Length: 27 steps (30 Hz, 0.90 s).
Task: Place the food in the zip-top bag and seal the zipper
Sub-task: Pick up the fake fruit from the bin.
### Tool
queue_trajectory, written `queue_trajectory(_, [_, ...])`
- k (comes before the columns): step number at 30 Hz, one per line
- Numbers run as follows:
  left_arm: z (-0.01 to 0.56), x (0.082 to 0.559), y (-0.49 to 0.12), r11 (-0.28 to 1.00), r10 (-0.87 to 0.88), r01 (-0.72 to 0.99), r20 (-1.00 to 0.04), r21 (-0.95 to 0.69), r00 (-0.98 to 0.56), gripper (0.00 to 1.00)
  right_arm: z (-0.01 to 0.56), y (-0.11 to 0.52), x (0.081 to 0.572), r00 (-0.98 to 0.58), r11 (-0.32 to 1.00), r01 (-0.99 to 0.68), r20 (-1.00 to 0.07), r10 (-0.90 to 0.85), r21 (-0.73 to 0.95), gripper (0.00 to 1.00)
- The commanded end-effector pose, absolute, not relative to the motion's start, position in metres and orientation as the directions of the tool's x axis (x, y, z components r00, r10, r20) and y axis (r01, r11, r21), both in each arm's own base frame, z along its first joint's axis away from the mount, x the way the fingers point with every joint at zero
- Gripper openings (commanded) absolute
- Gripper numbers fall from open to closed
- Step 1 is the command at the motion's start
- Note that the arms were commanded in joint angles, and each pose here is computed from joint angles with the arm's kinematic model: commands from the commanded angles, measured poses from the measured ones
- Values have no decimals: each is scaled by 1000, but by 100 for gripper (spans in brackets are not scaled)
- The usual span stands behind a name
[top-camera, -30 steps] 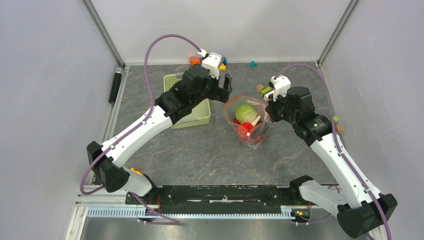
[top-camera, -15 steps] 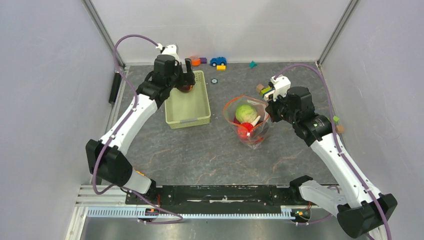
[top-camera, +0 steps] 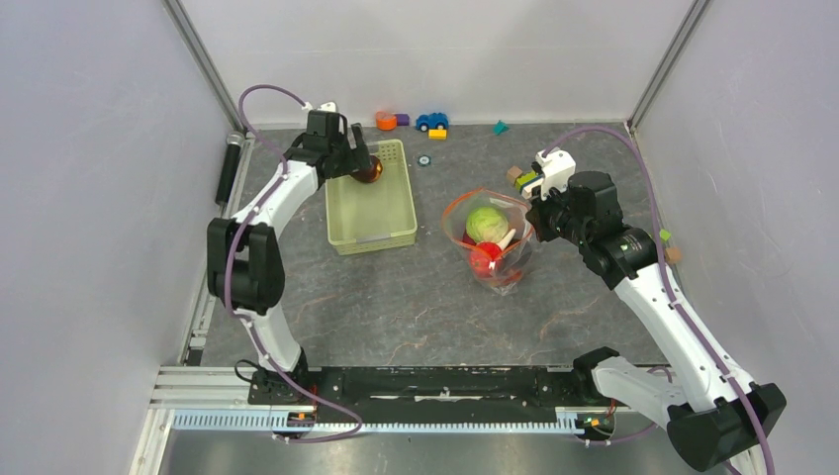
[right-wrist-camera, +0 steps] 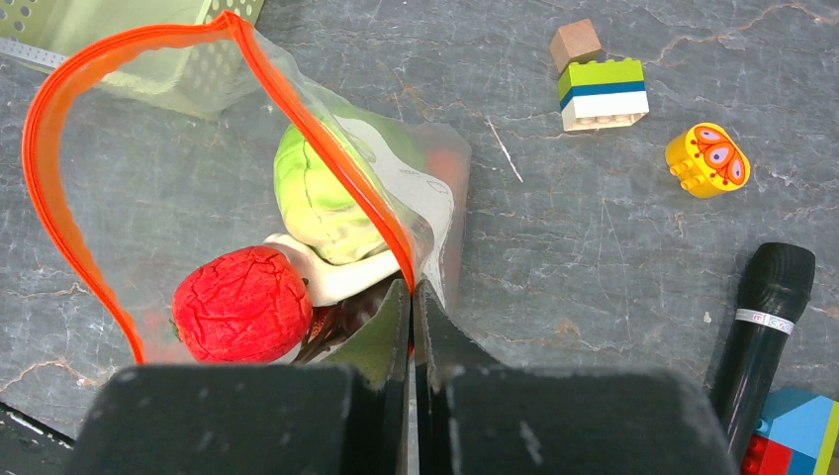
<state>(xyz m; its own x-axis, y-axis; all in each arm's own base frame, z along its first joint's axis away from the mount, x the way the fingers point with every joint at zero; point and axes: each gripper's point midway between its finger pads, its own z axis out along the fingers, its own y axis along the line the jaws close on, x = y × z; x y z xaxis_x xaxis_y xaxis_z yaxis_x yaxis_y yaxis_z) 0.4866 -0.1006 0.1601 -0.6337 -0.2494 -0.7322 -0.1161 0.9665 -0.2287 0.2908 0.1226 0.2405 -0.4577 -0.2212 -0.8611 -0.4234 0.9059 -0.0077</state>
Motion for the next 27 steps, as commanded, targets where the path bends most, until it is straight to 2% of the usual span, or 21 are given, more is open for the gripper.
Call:
queue_trajectory(1, [163,516,-107,942,-315,-105,-728,-320,-609,100,257,120,296,-409,912,-409,-887,-212,-29,0])
queue_trajectory(11, [121,549,-110,932,-325,-94,-689,-351,-647,100,251,117,300,-426,919,-392,-878,-219,-39,0])
queue_trajectory(16, [107,558,-106,944,-297,-90,-695,-318,-655,100,248,117,301,-436,919,-392,-872,-223,-39,0])
queue_trajectory(27, [73,570,-115,938,-288,-78,-637,-337,-715,100,244,113,305,-449,928,-368,-864,-228,-54,0])
